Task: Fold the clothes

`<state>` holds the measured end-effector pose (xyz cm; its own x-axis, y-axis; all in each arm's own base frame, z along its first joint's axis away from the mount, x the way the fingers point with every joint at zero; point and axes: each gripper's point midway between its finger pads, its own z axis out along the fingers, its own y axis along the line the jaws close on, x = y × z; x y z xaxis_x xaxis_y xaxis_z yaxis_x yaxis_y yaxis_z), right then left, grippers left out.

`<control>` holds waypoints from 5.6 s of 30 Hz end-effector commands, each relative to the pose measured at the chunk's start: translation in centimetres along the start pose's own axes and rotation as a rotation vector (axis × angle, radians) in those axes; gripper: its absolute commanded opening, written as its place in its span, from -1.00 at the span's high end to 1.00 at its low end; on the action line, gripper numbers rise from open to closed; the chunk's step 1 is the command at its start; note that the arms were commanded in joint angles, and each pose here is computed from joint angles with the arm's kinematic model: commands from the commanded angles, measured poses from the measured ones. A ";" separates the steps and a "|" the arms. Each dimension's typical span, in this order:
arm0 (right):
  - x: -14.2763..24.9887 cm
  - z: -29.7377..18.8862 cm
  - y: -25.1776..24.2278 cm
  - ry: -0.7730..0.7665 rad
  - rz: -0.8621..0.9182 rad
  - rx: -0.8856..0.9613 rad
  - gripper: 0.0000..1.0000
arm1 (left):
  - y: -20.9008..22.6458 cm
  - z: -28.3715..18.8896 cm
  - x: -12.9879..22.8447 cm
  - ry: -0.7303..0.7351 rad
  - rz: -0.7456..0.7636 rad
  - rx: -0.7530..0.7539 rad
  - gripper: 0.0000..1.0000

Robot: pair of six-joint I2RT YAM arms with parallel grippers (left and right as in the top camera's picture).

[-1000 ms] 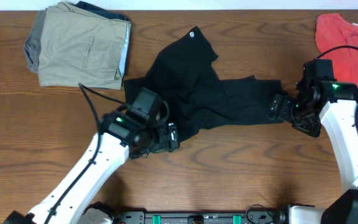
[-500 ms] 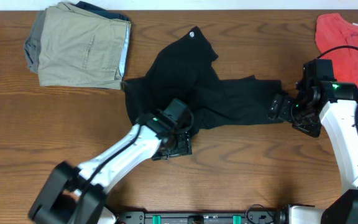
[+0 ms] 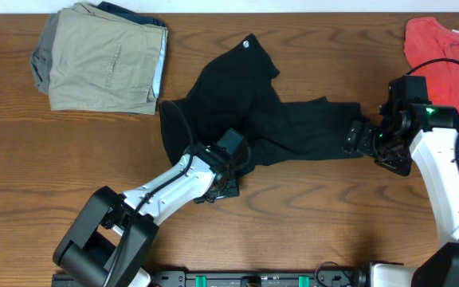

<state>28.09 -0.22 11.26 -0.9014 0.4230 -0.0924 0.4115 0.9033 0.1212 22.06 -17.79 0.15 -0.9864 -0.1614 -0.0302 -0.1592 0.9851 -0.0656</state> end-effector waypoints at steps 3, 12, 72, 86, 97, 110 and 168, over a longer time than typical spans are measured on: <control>-0.1 0.0 -0.1 0.000 0.018 -0.003 -0.98 | 0.8 0.2 -0.4 -0.030 -0.004 -0.038 0.20; -0.1 0.0 -0.2 0.000 0.018 -0.003 -0.98 | 1.1 -0.8 0.1 -0.006 -0.004 -0.052 0.88; -4.3 11.2 1.3 0.077 0.035 -0.017 -0.08 | 5.3 -5.9 1.8 -0.059 0.003 -0.146 0.87; -5.4 11.9 1.9 0.040 0.008 -0.044 0.62 | 5.2 -5.8 1.6 -0.066 0.002 -0.139 0.87; -6.5 10.6 2.4 0.024 0.008 -0.050 0.98 | 5.2 -5.8 1.6 -0.065 0.003 -0.140 0.87; -20.8 -1.6 4.4 -0.431 0.010 -0.101 0.97 | 5.2 -5.8 1.7 -0.063 0.003 -0.141 0.87; 4.0 12.4 0.6 0.333 -0.073 0.125 -0.26 | 5.1 -5.8 1.6 -0.067 0.002 -0.137 0.86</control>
<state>27.10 2.47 -0.51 -0.9248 0.3152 0.2133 0.3234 0.9463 0.0040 19.42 -13.21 5.51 -0.9838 -0.1590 -0.0823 -0.1632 0.9855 0.0471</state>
